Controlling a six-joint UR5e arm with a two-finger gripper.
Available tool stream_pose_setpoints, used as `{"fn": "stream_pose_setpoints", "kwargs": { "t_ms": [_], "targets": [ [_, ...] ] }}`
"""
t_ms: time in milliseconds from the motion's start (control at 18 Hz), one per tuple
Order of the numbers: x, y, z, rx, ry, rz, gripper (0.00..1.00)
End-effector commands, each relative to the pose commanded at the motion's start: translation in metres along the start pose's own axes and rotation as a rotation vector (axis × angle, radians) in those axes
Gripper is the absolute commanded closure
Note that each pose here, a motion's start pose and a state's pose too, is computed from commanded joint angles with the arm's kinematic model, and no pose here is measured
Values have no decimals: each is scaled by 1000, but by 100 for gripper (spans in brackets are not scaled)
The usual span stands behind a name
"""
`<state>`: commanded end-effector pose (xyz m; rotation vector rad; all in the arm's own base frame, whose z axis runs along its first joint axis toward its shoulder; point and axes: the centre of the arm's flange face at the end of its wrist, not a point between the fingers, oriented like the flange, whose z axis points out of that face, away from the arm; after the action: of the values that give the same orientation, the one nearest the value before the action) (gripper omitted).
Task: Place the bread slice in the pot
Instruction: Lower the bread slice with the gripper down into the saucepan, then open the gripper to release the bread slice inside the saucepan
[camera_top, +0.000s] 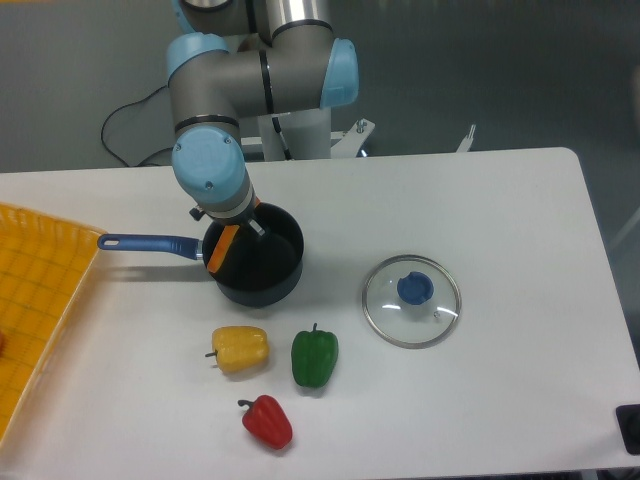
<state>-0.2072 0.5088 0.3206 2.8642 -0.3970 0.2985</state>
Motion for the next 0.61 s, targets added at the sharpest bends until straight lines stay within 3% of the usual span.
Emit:
{"fn": "stream_pose_setpoints", "kwargs": {
  "t_ms": [611],
  "targets": [
    [-5, -8, 10, -13, 17, 0, 100]
  ]
}}
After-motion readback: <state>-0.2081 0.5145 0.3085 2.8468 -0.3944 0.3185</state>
